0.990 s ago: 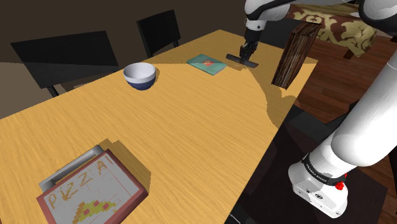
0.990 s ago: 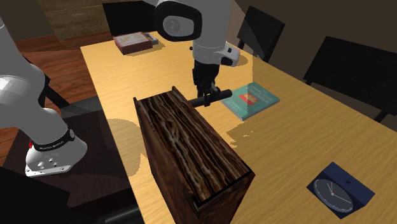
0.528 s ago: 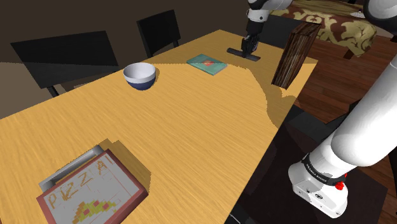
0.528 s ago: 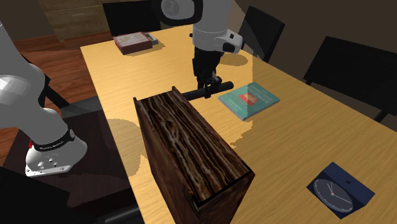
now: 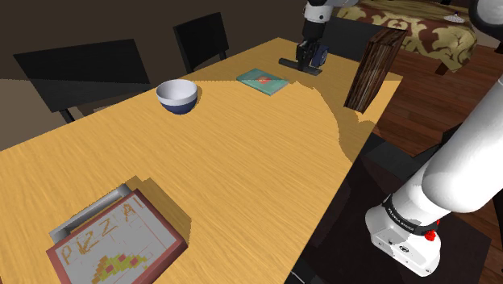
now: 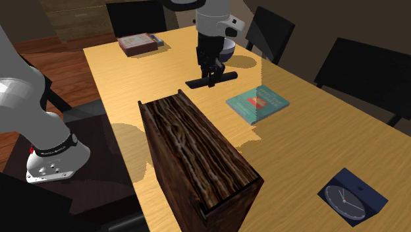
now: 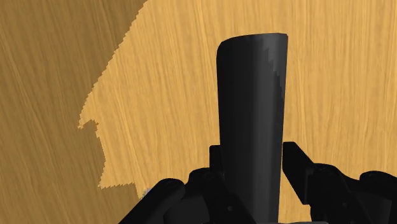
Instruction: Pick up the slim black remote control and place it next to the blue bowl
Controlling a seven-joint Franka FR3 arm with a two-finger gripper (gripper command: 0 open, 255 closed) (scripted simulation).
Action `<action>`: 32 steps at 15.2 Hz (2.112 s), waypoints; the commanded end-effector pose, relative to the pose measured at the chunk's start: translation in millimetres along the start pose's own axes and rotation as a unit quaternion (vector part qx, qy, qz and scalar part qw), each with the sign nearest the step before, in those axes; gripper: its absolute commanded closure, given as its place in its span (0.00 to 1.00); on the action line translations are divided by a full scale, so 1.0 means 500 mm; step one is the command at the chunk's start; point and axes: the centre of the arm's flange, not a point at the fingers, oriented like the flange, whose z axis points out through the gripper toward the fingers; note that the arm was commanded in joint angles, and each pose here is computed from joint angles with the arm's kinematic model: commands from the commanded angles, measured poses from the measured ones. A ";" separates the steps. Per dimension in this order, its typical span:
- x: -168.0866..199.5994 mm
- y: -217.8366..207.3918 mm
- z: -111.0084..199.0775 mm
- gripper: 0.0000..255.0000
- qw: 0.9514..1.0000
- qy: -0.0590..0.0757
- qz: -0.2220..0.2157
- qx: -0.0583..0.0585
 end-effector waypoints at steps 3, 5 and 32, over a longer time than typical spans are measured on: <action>0.024 -0.100 0.009 1.00 1.000 0.000 0.001 0.000; 0.039 -0.150 0.013 1.00 1.000 0.000 0.001 0.000; 0.208 -0.729 0.101 1.00 1.000 0.000 0.001 0.000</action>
